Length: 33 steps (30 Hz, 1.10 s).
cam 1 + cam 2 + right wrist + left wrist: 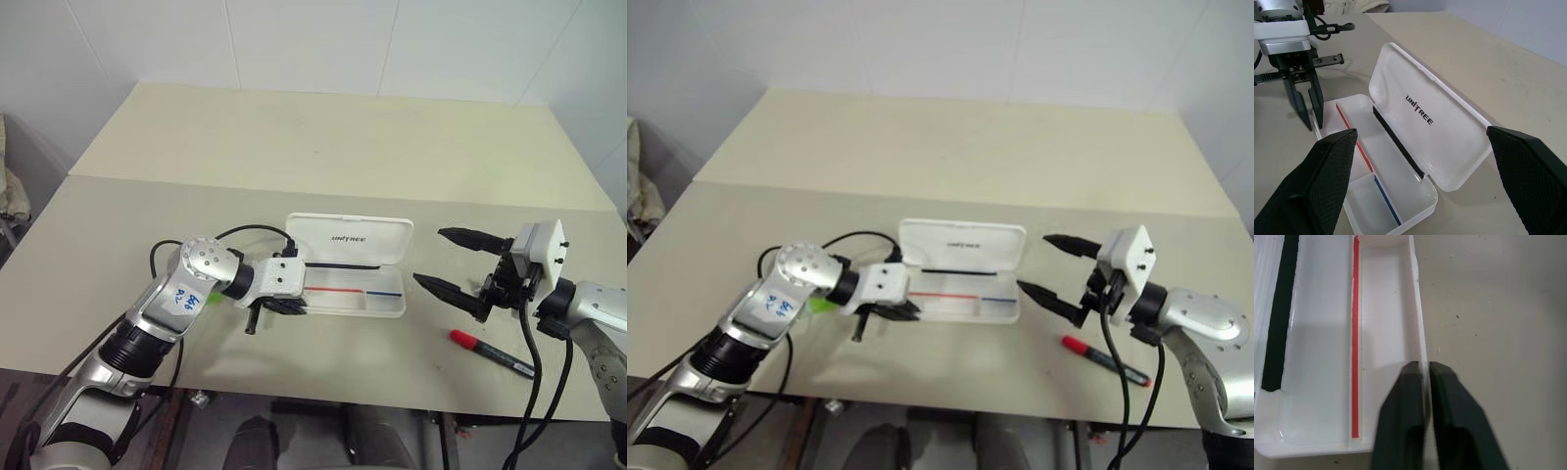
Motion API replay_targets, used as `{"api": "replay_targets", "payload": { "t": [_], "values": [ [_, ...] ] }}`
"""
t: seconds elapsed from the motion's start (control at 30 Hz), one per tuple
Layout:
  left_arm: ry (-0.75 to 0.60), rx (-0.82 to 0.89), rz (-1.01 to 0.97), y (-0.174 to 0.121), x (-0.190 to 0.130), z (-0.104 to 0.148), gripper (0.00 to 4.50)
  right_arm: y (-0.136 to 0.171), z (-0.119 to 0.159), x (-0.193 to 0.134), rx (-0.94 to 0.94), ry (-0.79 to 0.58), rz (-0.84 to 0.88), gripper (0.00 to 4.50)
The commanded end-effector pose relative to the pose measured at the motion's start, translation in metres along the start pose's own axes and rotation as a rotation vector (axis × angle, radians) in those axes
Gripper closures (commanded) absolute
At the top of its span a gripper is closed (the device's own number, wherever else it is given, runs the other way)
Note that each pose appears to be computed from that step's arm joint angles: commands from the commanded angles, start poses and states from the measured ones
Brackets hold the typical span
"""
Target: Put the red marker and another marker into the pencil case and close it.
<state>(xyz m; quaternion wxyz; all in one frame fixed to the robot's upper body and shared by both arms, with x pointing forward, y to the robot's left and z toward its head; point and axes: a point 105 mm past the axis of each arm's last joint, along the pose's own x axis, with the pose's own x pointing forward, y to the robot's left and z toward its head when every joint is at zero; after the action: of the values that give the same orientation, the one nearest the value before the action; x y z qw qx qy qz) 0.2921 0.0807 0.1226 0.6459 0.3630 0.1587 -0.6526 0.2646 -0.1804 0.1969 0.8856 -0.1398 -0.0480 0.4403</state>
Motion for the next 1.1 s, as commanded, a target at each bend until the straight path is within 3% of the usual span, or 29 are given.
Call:
{"api": "replay_targets", "payload": {
  "t": [0.03,0.4,0.53,0.7,0.93,1.1],
  "values": [
    [-0.055,0.030,-0.006,0.002,0.002,0.015,2.92,0.000,0.014,0.002,-0.039,-0.040,0.001,0.00],
    [-0.092,0.073,-0.042,-0.005,-0.012,0.024,2.92,0.000,0.014,0.007,-0.038,-0.057,0.015,0.00],
    [-0.075,0.048,-0.050,-0.011,-0.032,0.019,1.71,-0.002,0.011,0.005,-0.032,-0.043,0.027,0.00],
    [-0.291,0.061,-0.119,-0.022,-0.065,0.043,0.04,-0.017,0.002,-0.013,-0.037,0.038,0.009,0.00],
    [-0.409,0.058,-0.020,-0.006,-0.100,0.040,0.01,-0.025,-0.009,-0.048,0.052,0.221,-0.054,0.00],
    [-0.537,0.091,0.034,-0.001,-0.089,0.051,0.01,-0.012,-0.013,-0.077,0.116,0.389,-0.039,0.00]
  ]
}}
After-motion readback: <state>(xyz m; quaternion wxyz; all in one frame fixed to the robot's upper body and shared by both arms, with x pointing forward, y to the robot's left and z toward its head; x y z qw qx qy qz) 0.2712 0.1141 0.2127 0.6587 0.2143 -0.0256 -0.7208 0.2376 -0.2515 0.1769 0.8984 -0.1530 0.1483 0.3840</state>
